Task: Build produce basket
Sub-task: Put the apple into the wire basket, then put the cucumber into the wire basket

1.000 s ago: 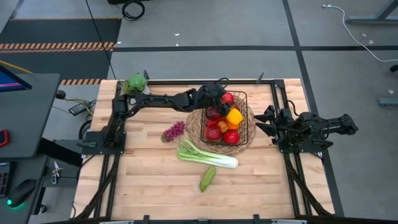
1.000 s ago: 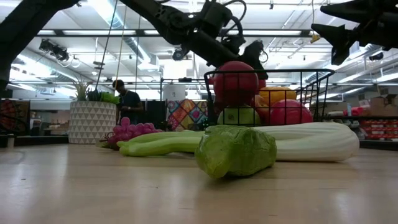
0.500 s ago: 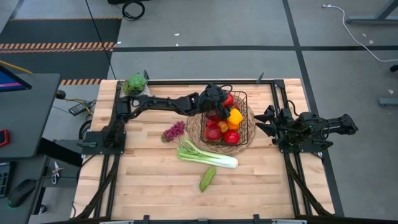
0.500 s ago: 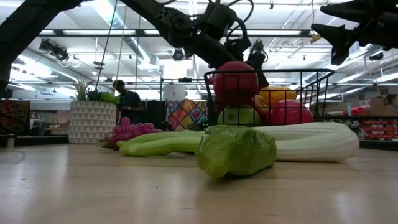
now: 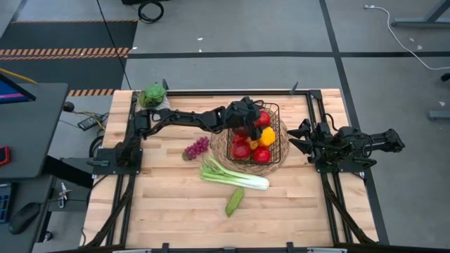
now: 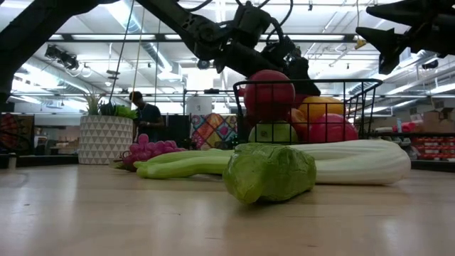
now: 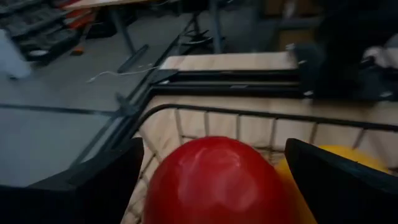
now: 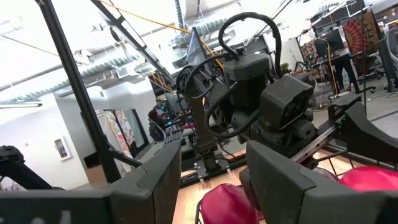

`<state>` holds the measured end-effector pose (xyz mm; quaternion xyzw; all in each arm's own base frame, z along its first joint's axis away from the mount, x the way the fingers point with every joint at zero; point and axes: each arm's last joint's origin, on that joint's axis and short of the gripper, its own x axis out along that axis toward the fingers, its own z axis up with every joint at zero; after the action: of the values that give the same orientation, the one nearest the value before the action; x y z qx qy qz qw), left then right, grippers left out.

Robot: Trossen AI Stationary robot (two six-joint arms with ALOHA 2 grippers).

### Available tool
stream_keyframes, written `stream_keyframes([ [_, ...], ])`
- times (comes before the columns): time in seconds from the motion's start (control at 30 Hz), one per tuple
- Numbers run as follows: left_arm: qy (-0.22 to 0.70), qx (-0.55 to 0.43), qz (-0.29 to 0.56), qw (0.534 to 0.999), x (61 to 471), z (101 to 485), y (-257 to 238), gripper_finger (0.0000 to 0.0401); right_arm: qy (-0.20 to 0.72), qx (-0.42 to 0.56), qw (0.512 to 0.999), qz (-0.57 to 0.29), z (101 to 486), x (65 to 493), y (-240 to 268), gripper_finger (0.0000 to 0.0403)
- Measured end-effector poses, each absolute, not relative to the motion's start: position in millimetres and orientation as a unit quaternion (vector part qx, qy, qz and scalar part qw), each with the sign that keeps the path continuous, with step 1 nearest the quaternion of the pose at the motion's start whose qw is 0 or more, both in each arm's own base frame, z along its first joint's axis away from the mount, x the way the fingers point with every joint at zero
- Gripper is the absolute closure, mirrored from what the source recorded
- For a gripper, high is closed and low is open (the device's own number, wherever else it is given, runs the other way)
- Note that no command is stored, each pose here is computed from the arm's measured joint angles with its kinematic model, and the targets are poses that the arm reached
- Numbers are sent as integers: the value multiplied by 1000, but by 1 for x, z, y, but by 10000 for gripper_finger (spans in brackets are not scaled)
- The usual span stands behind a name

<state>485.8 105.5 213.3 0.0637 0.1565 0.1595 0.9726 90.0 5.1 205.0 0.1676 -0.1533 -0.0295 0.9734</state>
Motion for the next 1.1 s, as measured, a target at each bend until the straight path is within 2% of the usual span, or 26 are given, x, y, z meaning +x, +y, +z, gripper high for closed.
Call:
stream_keyframes([
  [0.3,144,51,114,982,487,215,105,1,-153,168,973,-29,205,90,5,215],
  [0.6,81,93,150,981,487,242,91,1,-153,167,974,-29,205,90,5,215],
  [0.87,186,213,217,935,473,257,58,1,-153,167,974,-28,205,90,5,215],
  [1.1,239,250,276,897,443,268,16,1,-154,168,973,-30,205,90,5,215],
])
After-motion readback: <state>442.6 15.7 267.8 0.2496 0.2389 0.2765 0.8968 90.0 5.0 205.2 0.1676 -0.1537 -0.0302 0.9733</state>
